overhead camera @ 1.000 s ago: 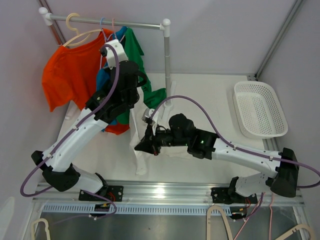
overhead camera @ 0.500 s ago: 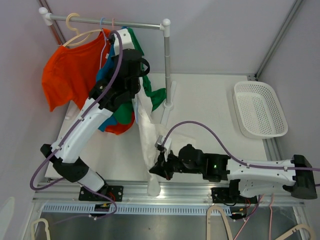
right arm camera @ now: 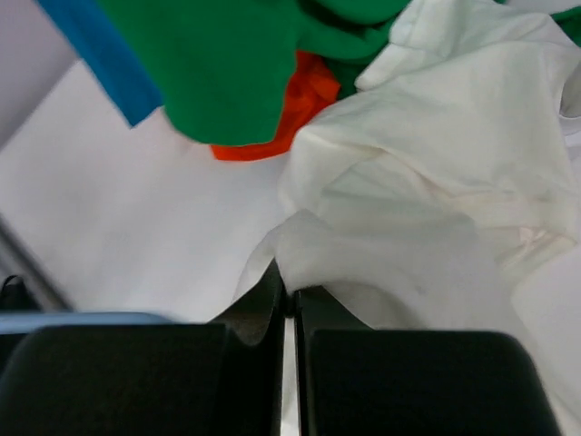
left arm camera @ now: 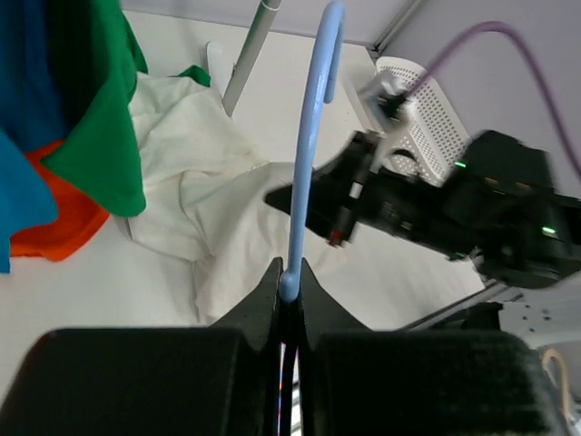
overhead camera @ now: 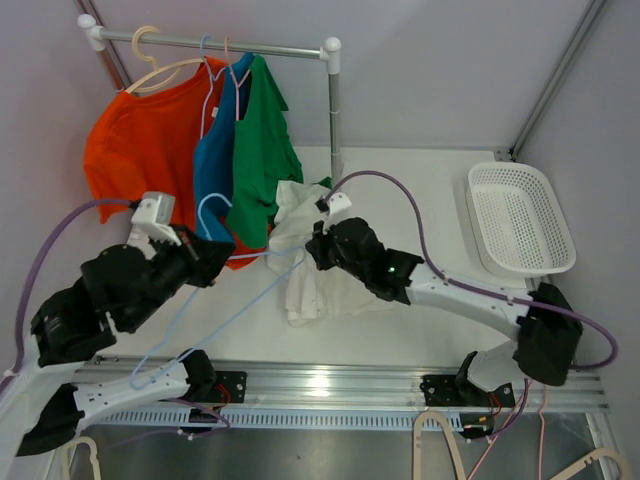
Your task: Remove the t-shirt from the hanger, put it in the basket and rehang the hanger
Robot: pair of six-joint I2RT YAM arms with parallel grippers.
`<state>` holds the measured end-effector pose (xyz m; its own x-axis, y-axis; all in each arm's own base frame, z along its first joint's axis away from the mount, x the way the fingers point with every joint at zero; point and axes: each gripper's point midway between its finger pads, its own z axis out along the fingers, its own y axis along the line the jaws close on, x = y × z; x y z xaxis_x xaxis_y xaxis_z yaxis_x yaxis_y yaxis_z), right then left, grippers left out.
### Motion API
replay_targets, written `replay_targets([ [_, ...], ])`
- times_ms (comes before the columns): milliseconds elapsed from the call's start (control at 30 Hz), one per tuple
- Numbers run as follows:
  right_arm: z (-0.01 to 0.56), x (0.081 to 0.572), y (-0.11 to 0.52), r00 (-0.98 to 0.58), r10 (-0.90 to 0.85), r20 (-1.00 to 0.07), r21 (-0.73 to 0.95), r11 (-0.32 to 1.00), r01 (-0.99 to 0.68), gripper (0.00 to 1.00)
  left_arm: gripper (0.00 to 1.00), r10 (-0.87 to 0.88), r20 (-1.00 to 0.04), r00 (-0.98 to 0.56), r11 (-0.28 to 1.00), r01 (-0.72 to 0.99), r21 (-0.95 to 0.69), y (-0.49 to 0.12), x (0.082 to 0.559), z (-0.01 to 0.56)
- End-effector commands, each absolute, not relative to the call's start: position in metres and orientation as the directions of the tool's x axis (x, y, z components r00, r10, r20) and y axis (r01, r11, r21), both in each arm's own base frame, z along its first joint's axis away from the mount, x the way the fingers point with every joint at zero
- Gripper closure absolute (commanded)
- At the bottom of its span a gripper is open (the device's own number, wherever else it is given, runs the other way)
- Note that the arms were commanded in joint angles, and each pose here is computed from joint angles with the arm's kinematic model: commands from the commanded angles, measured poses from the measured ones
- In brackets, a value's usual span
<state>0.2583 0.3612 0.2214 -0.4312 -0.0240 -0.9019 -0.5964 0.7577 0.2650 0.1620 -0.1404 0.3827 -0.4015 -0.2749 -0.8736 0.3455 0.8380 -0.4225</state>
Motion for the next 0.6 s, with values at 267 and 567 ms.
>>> replay_targets([
  [267, 0.093, 0.332, 0.38, -0.576, -0.128, -0.807, 0.088, 0.94, -0.331, 1.0, 0.99, -0.279, -0.944, -0.176, 0.884, 0.337, -0.324, -0.09, 0.163, 0.44],
  [567, 0.025, 0.284, 0.37, -0.702, -0.277, -0.656, 0.016, 0.925, -0.38, 0.01, 0.99, -0.208, -0.971, 0.121, 0.97, 0.151, -0.189, -0.076, 0.208, 0.529],
])
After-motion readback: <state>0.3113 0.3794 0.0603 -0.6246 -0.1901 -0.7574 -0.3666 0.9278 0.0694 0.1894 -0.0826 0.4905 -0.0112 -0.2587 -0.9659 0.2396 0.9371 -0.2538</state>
